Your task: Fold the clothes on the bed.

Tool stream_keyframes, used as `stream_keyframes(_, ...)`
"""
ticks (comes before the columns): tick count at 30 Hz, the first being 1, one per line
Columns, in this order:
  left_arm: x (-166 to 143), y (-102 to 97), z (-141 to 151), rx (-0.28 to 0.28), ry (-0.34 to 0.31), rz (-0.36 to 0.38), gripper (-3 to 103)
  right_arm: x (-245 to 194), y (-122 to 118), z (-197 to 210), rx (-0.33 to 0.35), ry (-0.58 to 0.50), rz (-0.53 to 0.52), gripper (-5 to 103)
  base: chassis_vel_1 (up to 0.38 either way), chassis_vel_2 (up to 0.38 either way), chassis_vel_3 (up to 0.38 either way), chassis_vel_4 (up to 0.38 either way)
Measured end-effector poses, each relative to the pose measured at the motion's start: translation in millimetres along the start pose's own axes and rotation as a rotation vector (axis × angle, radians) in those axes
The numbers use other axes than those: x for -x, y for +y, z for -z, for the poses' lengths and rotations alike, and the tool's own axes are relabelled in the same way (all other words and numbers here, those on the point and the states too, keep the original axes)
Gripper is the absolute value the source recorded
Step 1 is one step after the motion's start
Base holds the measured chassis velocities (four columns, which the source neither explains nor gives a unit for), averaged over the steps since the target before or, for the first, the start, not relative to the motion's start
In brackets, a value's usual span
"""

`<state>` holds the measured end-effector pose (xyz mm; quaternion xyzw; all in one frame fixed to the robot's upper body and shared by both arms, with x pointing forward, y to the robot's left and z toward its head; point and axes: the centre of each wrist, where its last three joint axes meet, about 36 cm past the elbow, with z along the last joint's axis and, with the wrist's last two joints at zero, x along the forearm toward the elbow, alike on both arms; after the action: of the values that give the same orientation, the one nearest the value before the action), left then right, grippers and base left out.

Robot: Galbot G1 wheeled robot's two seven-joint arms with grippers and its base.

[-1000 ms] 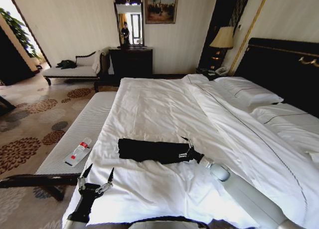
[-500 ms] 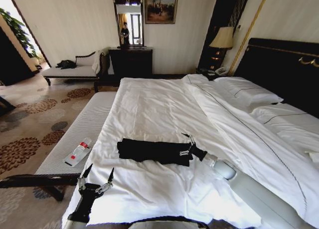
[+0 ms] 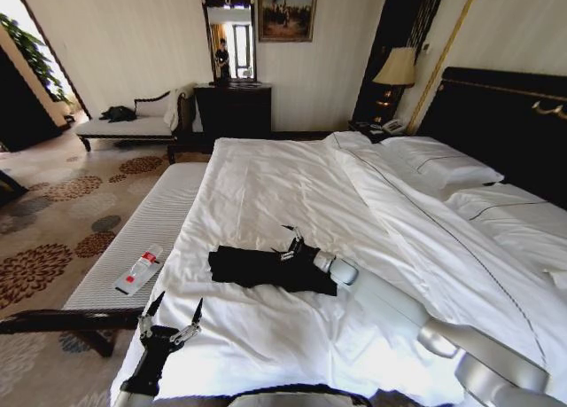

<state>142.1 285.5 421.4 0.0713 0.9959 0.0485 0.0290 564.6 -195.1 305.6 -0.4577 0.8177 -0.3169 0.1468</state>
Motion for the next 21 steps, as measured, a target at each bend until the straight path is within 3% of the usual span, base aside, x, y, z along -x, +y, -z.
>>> stream_keyframes(6,0.0,0.0,0.0,0.000,0.000,0.000,100,20.6,19.3,14.7,0.001,-0.048,0.038,100,0.000,0.000,0.000,0.000)
stream_keyframes(14,0.0,0.0,0.0,0.000,0.000,0.000,100,-2.4,55.9,47.9,-0.030,-0.100,0.155,100,0.000,0.000,0.000,0.000)
stream_keyframes(17,0.0,0.0,0.0,0.000,0.000,0.000,100,-1.9,54.2,56.2,-0.032,-0.114,0.145,100,0.000,0.000,0.000,0.000)
stream_keyframes(21,0.0,0.0,0.0,0.000,0.000,0.000,100,15.0,30.3,64.9,-0.013,-0.116,0.067,100,0.000,0.000,0.000,0.000)
